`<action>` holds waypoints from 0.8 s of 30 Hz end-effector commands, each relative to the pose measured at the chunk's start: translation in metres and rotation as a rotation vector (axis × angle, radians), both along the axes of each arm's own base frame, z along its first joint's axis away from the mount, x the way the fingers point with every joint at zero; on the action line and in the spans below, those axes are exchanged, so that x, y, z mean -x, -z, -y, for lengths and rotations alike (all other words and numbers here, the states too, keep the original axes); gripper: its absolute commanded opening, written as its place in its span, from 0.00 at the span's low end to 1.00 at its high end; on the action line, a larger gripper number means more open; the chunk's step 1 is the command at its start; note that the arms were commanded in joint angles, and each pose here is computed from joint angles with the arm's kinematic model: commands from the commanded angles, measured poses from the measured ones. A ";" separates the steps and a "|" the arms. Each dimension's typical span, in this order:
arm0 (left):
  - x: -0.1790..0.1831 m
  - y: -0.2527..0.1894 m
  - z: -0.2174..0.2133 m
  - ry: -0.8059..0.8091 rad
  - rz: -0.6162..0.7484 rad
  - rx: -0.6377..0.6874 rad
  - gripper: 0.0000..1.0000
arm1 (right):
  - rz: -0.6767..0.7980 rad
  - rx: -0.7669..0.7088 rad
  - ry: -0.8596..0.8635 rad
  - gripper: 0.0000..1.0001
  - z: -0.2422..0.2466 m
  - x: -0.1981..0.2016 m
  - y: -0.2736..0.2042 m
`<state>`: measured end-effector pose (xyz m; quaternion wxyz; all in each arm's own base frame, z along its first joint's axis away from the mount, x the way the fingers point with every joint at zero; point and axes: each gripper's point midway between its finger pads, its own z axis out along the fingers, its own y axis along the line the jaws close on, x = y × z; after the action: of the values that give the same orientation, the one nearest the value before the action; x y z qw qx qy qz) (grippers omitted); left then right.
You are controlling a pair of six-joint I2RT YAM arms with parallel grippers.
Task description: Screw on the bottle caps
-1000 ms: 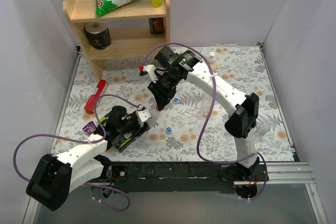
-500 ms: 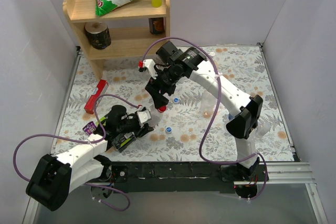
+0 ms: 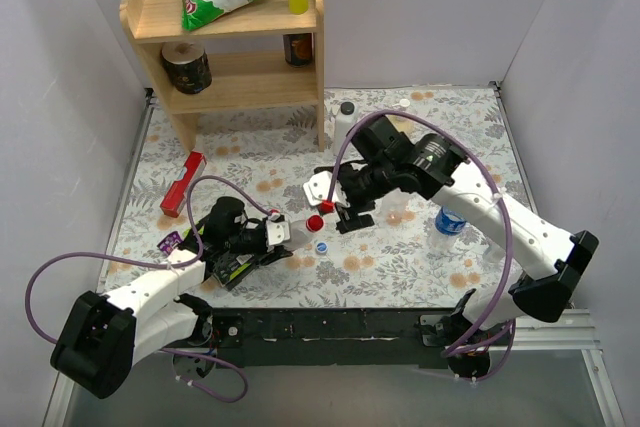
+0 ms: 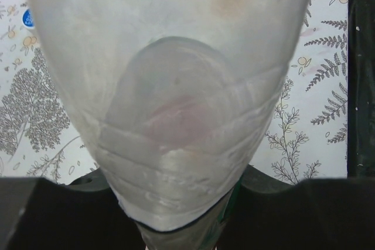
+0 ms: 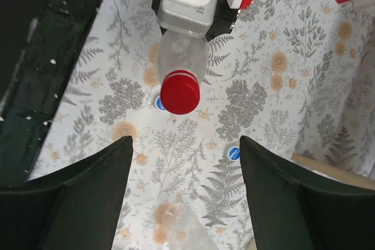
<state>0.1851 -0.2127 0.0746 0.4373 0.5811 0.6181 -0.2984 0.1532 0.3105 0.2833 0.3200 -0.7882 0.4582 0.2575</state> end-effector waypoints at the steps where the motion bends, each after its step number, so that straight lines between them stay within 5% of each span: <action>1: 0.001 -0.015 0.006 0.106 0.078 -0.005 0.00 | 0.220 -0.013 -0.172 0.79 -0.016 -0.009 0.008; 11: -0.002 -0.024 0.009 0.110 0.090 0.003 0.00 | 0.341 -0.042 -0.335 0.72 -0.027 0.004 0.012; 24: -0.004 -0.029 0.010 0.095 0.091 0.014 0.00 | 0.318 0.012 -0.421 0.56 -0.023 0.011 0.024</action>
<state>0.1853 -0.2147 0.0844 0.4344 0.6161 0.5886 -0.2920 0.1473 0.3338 0.2499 0.3207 -0.8925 0.2571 0.1858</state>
